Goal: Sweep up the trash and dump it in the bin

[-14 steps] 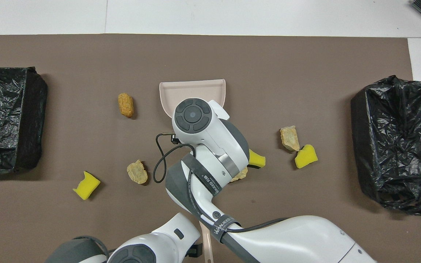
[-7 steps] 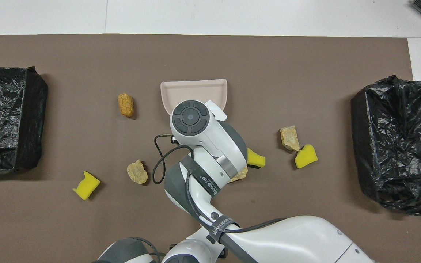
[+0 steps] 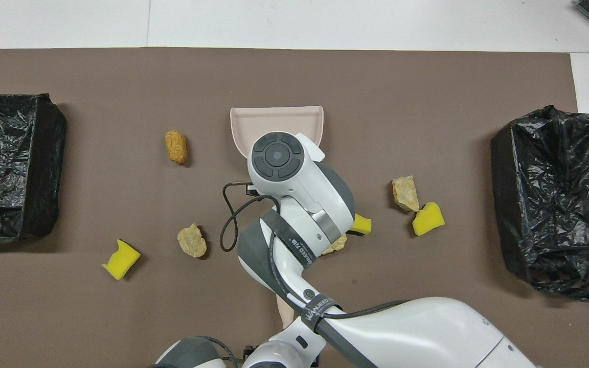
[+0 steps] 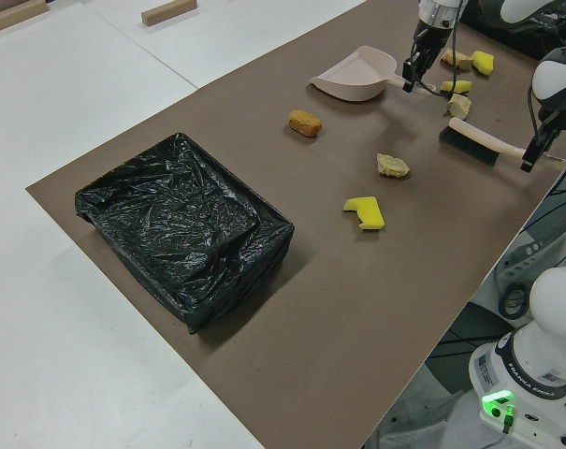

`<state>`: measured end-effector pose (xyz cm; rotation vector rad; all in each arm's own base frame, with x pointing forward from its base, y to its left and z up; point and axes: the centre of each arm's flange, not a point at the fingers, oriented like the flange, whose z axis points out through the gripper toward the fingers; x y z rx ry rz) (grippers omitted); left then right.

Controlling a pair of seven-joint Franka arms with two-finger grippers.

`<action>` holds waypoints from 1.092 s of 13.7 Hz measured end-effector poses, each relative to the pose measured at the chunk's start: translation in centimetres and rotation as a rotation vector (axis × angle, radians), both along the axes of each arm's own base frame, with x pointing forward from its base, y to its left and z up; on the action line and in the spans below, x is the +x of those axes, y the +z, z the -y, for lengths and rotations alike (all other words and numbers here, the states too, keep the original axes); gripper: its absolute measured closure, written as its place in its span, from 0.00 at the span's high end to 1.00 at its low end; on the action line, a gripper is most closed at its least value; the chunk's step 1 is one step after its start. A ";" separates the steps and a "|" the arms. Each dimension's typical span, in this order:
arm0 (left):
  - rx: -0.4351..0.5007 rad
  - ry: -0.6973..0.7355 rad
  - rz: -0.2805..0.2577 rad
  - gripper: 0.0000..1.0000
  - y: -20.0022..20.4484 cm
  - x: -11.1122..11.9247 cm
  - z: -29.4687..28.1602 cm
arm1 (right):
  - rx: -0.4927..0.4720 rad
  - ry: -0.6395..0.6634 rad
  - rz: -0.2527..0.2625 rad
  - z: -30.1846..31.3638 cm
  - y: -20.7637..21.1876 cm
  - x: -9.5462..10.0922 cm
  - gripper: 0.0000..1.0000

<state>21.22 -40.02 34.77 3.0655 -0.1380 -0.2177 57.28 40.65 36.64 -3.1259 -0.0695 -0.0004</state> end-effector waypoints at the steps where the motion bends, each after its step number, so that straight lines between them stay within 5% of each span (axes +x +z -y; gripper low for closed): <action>1: -0.001 -0.002 0.000 0.80 0.0 -0.1 0.0 | 0.002 0.036 0.006 1.0 0.7 0.6 0.32; 2: -0.001 -0.007 0.001 0.80 0.0 -0.3 0.2 | -0.001 0.075 0.006 2.2 1.4 1.2 0.32; 4: -0.001 -0.014 0.001 0.58 -0.1 -0.6 0.3 | -0.007 0.210 -0.009 5.6 3.0 2.5 0.32; 6: -0.005 -0.019 0.003 0.51 -0.1 -0.4 0.2 | 0.005 0.308 -0.025 9.6 4.4 4.0 0.32; 8: -0.008 -0.044 0.004 0.27 -0.2 0.0 0.1 | 0.009 0.390 -0.043 13.7 5.5 5.2 0.32; 12: 0.026 -0.077 0.037 0.26 0.5 3.6 -1.6 | 0.016 0.639 -0.137 19.6 5.3 6.1 0.32; 15: 0.062 -0.072 0.096 0.26 3.3 9.6 -4.3 | -0.013 0.819 -0.144 21.4 5.2 6.5 0.32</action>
